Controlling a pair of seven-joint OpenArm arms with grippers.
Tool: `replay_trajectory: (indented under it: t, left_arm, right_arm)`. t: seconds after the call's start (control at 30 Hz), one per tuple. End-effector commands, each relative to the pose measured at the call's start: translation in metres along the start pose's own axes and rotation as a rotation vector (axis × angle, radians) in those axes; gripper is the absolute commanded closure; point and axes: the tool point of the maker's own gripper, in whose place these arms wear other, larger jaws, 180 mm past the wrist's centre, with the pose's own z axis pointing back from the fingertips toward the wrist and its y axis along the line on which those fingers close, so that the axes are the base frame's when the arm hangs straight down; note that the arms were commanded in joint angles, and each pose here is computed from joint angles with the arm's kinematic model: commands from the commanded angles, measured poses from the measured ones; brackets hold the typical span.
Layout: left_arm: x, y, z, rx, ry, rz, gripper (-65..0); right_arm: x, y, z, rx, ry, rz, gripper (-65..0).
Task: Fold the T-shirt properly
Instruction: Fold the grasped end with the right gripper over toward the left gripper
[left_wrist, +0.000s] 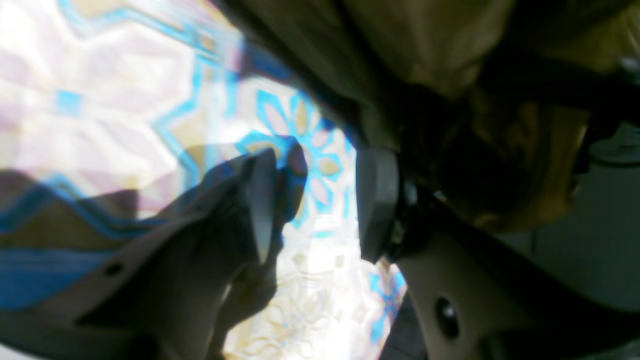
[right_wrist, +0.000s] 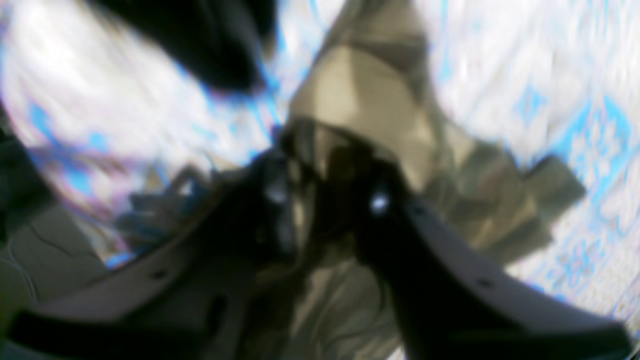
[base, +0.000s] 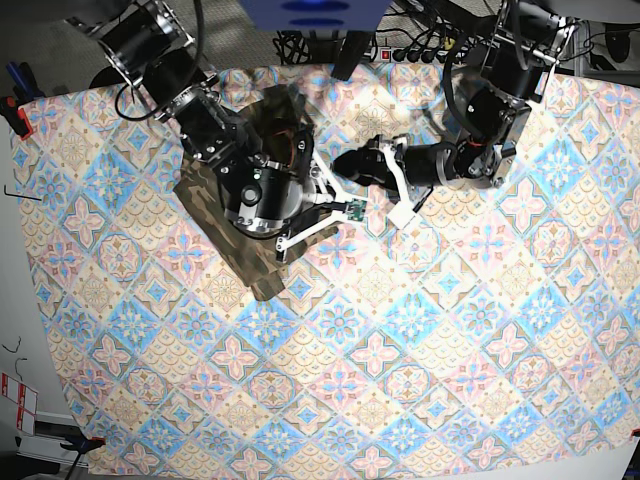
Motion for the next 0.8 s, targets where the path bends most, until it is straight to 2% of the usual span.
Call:
replay_trajectory:
  t: [0.0, 0.1, 0.27, 0.43, 0.77]
  left_arm:
    - [0.015, -0.007, 0.003, -0.022, -0.040, -0.032, -25.3]
    - [0.011, -0.019, 0.005, -0.039, -0.044, -0.058, -25.3]
    - [0.020, -0.040, 0.012, -0.065, -0.060, -0.144, -25.3]
    - [0.021, -0.061, 0.021, -0.092, -0.072, -0.206, -25.3]
    - [0.011, -0.096, 0.044, -0.123, -0.059, -0.326, -25.3]
  right_arm:
    - [0.010, -0.010, 0.008, -0.033, -0.027, 0.015, -12.6]
    - [0.028, -0.009, 0.009, -0.032, -0.064, 0.020, -7.8]
    - [0.041, -0.018, 0.015, -0.054, -0.095, 0.013, -7.8]
    - [0.052, -0.027, 0.036, -0.111, -0.155, 0.021, -7.8]
    - [0.056, -0.040, 0.055, -0.172, -0.202, 0.001, -7.8]
